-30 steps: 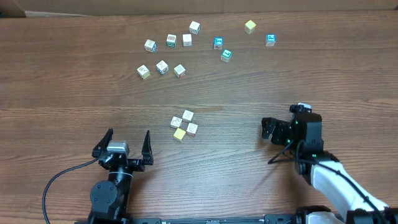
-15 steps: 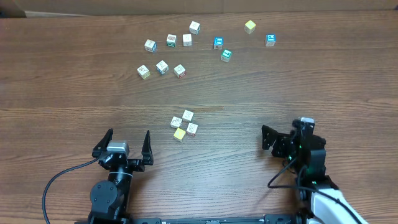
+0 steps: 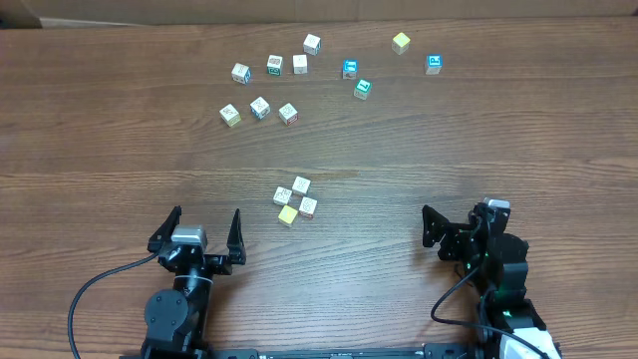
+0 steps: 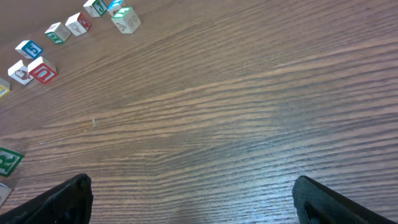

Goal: Form a circle

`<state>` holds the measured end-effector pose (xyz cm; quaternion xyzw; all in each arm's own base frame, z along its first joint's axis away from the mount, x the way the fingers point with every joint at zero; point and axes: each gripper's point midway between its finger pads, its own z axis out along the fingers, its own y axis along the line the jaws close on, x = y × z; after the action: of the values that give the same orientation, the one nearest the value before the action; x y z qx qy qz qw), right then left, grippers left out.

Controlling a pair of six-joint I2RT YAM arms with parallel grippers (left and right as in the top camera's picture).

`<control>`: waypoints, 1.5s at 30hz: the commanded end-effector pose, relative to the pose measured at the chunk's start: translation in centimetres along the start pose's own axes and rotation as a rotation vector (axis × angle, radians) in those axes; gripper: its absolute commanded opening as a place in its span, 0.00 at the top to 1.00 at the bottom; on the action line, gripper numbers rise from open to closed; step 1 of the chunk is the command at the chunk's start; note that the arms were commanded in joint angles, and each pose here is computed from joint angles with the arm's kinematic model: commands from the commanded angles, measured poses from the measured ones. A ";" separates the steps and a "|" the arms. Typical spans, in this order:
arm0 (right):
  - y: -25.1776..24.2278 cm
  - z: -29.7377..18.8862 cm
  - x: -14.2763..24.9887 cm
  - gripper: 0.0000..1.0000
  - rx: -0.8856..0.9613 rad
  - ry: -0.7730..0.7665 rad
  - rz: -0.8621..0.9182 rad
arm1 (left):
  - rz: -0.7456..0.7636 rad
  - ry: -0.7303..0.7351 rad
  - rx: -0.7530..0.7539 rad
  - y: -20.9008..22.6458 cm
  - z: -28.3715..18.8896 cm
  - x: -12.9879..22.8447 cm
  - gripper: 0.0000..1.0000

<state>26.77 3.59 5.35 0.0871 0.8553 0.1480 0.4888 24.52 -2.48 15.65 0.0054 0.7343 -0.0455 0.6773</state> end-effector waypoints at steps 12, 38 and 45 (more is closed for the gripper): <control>-0.1 -1.4 0.3 0.00 0.002 -0.004 0.002 | 0.025 -0.008 0.002 0.0 0.0 -0.1 0.00; 4.9 -6.7 -6.6 0.00 -0.157 -0.393 -0.430 | 0.025 -0.008 0.002 0.0 0.0 -0.1 0.00; 5.4 -7.8 -7.8 0.00 -0.170 -0.468 -0.430 | 0.025 -0.008 0.002 0.0 0.0 -0.1 0.01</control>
<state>24.15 4.96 17.07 -0.1001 0.7111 0.0876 0.6903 24.52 -2.49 15.64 0.0056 0.7344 -0.0457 0.6771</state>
